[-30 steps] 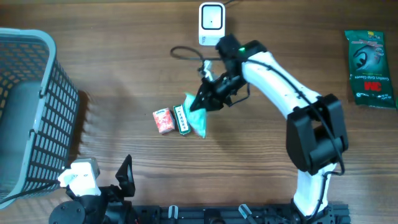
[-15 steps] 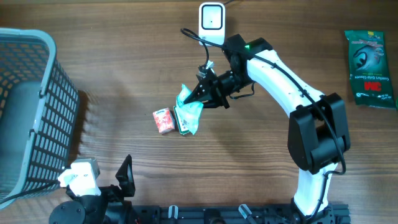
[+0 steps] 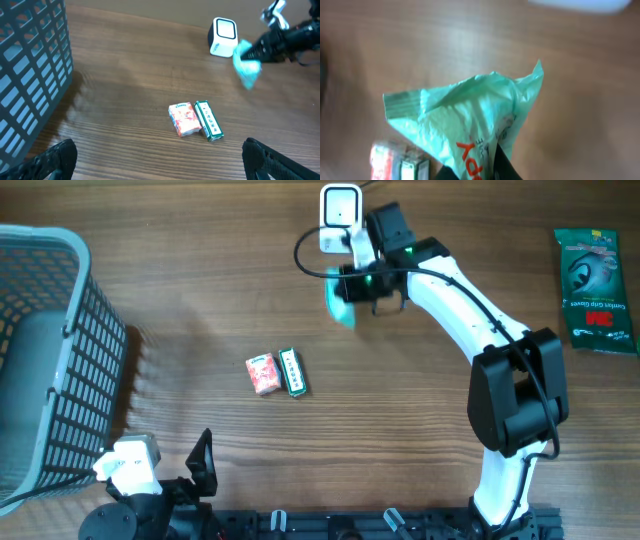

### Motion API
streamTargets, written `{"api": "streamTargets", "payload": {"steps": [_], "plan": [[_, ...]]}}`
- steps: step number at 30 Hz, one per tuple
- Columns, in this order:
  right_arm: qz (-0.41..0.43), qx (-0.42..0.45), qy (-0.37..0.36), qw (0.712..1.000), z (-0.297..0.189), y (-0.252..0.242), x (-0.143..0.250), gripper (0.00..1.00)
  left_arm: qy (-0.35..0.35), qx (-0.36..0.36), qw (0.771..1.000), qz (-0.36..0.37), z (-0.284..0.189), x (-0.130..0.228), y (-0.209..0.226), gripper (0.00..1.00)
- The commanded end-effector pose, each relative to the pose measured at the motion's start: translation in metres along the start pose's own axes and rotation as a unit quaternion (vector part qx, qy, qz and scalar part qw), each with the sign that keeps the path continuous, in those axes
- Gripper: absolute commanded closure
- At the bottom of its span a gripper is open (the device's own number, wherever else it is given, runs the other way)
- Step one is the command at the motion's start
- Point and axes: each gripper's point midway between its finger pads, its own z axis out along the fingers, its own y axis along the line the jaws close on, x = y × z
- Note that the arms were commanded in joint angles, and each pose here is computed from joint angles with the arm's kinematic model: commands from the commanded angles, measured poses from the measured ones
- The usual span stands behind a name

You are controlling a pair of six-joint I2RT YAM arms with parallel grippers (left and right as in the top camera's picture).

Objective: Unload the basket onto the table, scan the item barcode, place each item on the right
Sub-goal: 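Hold the wipes pack under the scanner with the right gripper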

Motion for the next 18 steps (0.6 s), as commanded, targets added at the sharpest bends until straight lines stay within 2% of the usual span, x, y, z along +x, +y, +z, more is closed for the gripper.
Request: {"api": "streamTargets", "payload": {"steps": [1,6,8,14,18], "plan": [[0.003,0.076,-0.108,0.991,-0.018,-0.017,-0.052,0.96,-0.006,-0.003,1.0,0.005,-0.001,-0.001,0.001,0.0],[-0.009,0.128,-0.267,0.955,-0.046,-0.026,-0.123,0.95,-0.006,-0.003,1.0,0.005,-0.001,-0.001,0.001,0.0],[-0.013,0.142,-0.3,0.943,-0.048,-0.03,-0.139,0.95,-0.006,-0.003,1.0,0.005,-0.001,-0.001,0.001,0.0],[-0.058,0.177,-0.3,0.935,-0.012,-0.036,-0.172,0.95,-0.006,-0.003,1.0,0.005,-0.001,-0.001,0.001,0.0],[-0.058,0.224,-0.288,0.929,0.013,-0.053,-0.167,0.95,-0.006,-0.003,1.0,0.005,-0.001,-0.001,0.001,0.0]]}}
